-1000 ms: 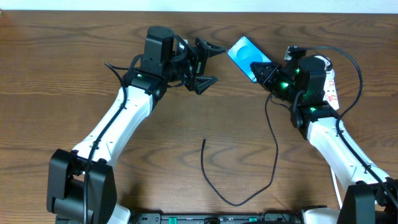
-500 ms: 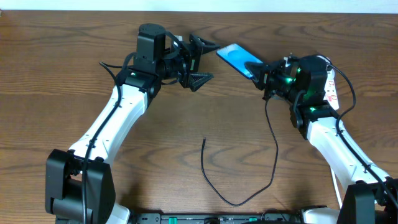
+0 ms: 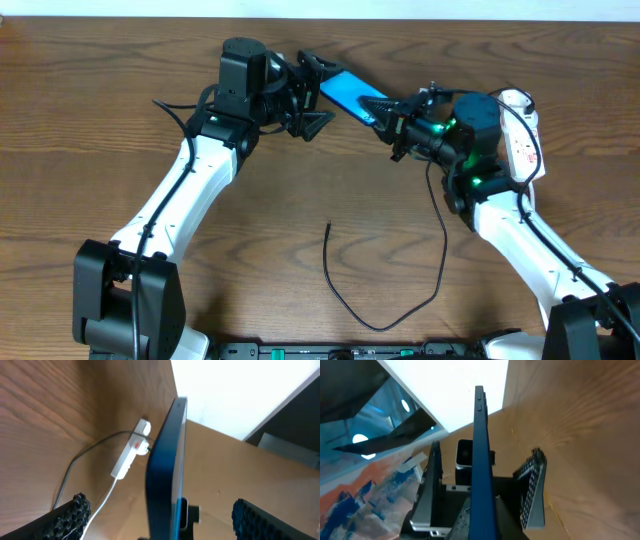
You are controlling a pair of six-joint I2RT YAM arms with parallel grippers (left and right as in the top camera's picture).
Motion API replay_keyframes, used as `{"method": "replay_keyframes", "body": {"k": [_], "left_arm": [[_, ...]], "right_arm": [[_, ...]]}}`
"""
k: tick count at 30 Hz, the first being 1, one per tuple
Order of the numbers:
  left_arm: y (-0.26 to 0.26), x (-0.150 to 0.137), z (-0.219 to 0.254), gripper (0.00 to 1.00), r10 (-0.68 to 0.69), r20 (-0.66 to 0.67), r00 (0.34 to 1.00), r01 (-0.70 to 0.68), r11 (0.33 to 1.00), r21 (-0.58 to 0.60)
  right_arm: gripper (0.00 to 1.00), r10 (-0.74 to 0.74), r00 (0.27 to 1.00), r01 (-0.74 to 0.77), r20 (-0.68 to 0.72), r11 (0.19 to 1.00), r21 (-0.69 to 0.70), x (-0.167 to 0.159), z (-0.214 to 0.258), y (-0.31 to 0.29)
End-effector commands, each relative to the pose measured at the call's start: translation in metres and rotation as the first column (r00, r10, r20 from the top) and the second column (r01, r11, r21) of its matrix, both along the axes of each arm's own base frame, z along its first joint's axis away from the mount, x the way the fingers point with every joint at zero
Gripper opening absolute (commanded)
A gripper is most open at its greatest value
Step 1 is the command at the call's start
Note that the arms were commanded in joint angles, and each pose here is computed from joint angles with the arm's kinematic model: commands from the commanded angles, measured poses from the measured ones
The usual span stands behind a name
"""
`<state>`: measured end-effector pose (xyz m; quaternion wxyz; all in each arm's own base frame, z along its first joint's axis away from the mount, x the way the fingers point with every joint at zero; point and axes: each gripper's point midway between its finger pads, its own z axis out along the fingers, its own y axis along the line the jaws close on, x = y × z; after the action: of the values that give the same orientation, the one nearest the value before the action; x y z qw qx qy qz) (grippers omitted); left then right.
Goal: Plug charger to phone and switch on socket
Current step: 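Rotate the phone between both grippers to reorient it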
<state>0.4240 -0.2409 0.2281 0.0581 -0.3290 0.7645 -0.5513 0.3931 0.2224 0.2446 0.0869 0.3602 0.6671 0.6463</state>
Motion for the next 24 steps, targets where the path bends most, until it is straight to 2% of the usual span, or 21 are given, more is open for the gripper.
{"method": "replay_keyframes", "body": {"k": [1,8,24], "left_arm": [[0.014,0.013,0.008,0.92,0.090,0.051,0.995,-0.092,0.995,0.042],[0.022,0.020,0.005,0.92,0.158,0.042,0.986,-0.161,0.985,0.058],[0.021,0.021,0.005,0.92,0.160,0.039,0.986,-0.162,0.985,0.052]], "right_arm": [[0.01,-0.006,1.000,0.005,0.025,1.000,0.022,0.002,0.014,0.008],[0.01,-0.041,0.999,0.040,0.013,0.997,0.062,0.002,0.021,0.018],[0.01,-0.030,0.999,0.031,-0.016,0.996,0.084,-0.006,0.022,0.036]]}}
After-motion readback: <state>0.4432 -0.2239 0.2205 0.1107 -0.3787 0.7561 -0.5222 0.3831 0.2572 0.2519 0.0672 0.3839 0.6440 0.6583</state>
